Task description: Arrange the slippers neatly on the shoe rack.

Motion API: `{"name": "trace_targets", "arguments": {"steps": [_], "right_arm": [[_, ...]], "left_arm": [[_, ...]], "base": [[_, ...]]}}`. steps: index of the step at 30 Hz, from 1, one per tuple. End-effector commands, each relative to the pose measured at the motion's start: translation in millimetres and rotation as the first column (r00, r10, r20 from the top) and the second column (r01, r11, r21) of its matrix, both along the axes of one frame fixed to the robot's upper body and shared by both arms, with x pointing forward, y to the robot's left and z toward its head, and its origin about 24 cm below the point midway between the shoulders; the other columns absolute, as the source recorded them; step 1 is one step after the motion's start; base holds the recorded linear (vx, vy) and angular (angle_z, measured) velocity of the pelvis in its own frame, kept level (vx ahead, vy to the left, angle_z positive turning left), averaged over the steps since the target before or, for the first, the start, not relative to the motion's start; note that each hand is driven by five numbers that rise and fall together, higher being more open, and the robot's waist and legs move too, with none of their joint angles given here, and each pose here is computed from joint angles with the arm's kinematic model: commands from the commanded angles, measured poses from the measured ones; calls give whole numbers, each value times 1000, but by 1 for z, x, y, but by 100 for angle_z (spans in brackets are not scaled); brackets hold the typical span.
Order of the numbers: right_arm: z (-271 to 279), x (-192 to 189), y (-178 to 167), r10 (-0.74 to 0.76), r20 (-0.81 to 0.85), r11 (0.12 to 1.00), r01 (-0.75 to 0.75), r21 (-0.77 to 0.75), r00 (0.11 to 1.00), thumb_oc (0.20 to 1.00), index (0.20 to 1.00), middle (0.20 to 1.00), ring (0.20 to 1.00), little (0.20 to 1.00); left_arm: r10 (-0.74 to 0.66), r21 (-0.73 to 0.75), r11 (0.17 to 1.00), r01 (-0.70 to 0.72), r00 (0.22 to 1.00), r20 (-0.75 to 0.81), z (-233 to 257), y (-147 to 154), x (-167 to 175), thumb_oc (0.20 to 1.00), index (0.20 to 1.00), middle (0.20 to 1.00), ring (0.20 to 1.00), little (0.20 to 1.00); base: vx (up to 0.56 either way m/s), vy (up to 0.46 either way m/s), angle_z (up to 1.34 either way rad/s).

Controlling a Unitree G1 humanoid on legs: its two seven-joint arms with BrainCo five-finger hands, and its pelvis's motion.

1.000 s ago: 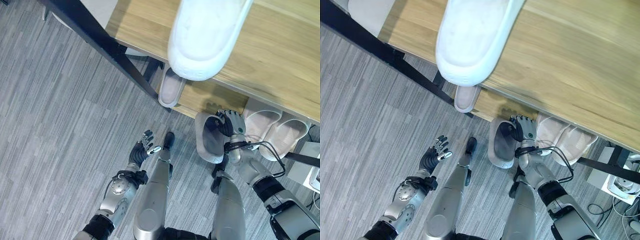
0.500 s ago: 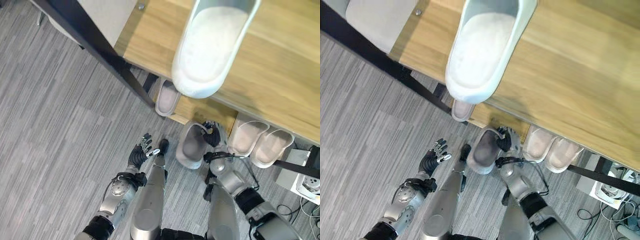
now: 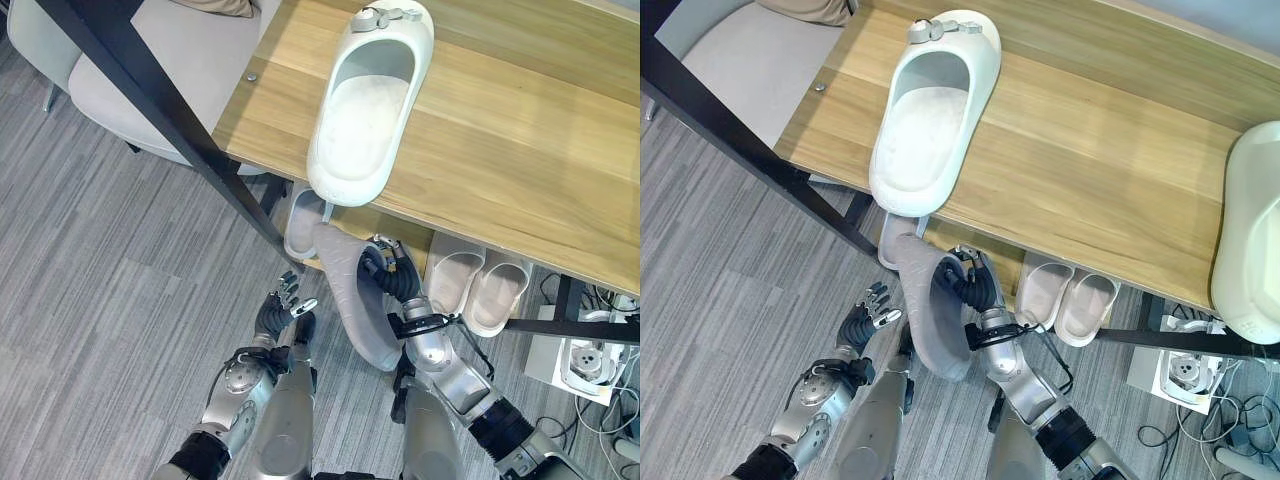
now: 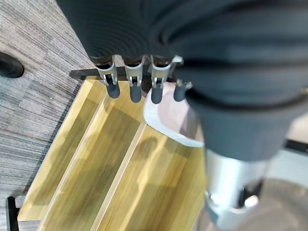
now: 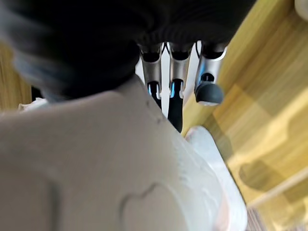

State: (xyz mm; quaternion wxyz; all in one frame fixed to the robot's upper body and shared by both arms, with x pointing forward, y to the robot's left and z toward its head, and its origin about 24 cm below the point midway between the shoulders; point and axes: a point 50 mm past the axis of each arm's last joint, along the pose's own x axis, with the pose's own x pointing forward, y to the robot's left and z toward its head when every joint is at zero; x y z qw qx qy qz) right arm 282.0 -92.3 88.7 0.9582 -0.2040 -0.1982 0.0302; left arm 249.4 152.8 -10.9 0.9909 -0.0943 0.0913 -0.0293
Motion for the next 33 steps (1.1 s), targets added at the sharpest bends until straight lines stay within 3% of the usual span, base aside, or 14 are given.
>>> {"name": "trace_targets", "arguments": {"steps": [1, 8, 9, 15, 27, 33], "right_arm": [[48, 12, -10, -86, 246, 996, 88, 1, 966, 200, 200, 200, 200, 200], [87, 44, -48, -265, 419, 934, 339, -113, 869, 200, 200, 200, 200, 200], [102, 57, -67, -305, 483, 872, 444, -204, 821, 200, 200, 200, 200, 200], [112, 78, -98, -363, 510, 741, 573, -349, 780, 200, 200, 200, 200, 200], [104, 99, -86, -372, 488, 654, 596, -466, 789, 200, 200, 200, 200, 200], [97, 107, -93, -468, 442, 631, 640, -439, 765, 200, 200, 200, 200, 200]], "left_arm": [[-16, -31, 999, 17, 999, 45, 7, -5, -1, 1000, 1000, 1000, 1000, 1000], [-50, -13, 999, 50, 998, 36, 4, 2, -5, 1000, 1000, 1000, 1000, 1000], [-64, -2, 998, 64, 997, 44, 5, 7, -6, 1000, 1000, 1000, 1000, 1000], [-83, -4, 996, 84, 992, 92, 15, 10, -2, 1000, 1000, 1000, 1000, 1000], [-78, -19, 996, 82, 982, 174, 34, 7, 10, 1000, 1000, 1000, 1000, 1000], [-71, 0, 997, 73, 976, 206, 41, 8, 14, 1000, 1000, 1000, 1000, 1000]], "base": [[9, -37, -5], [18, -24, 6], [0, -11, 9], [-5, -3, 15], [-27, 23, 9], [-46, 43, 8]]}}
